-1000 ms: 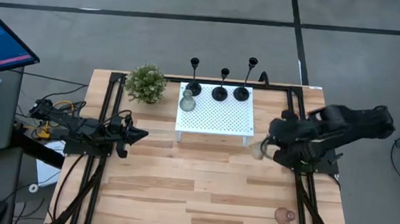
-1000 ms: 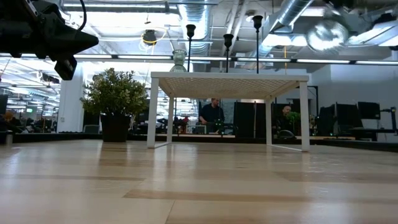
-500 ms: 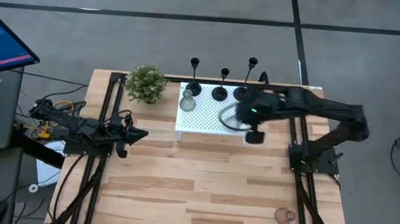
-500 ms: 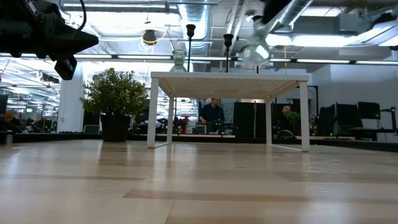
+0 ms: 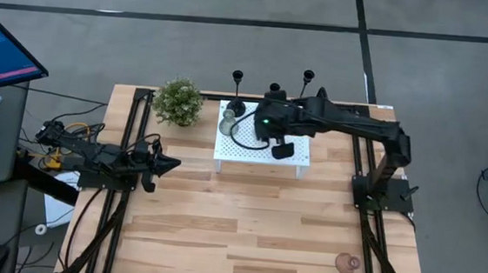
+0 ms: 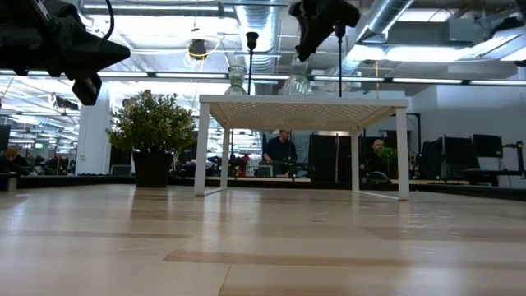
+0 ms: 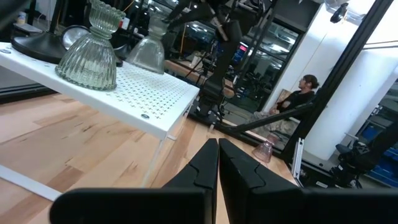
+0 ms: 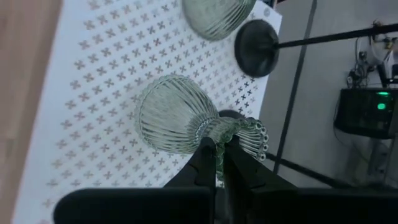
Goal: Pick & Place candle stick holders
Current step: Put the green candle holder on the shelf aligned with the middle black candle holder
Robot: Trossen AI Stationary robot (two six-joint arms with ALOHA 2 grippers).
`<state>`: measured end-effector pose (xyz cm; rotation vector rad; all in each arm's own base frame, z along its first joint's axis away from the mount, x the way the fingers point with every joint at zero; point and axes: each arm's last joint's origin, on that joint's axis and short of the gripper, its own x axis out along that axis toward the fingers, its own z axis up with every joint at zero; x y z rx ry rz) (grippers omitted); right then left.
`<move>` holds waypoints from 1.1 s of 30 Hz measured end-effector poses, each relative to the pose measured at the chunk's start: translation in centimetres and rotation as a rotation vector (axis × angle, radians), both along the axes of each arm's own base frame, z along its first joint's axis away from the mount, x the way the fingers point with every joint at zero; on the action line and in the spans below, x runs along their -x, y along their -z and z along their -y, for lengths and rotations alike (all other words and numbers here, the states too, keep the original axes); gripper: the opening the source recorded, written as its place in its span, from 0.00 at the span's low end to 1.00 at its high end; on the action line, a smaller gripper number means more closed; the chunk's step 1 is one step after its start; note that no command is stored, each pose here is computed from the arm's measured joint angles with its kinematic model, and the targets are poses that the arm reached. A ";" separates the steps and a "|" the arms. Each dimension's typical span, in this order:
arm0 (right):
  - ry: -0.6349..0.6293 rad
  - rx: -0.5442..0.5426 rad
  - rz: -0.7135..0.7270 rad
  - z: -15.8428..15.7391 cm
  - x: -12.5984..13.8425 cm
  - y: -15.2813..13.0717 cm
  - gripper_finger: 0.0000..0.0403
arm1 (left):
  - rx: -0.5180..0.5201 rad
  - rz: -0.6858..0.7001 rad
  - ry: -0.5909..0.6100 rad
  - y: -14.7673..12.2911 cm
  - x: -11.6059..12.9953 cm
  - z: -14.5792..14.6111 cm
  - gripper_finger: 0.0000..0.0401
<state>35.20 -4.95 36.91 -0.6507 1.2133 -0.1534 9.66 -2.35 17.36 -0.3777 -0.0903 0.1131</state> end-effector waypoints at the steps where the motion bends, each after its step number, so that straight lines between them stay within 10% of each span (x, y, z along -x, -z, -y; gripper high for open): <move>1: -0.001 0.002 -0.011 0.0 -0.2 0.2 0.00 | 0.000 0.000 -0.001 0.0 0.0 0.0 0.03; 33: 0.018 0.023 -0.024 0.4 -0.7 0.7 0.00 | 0.003 0.007 -0.001 -0.1 0.0 0.0 0.03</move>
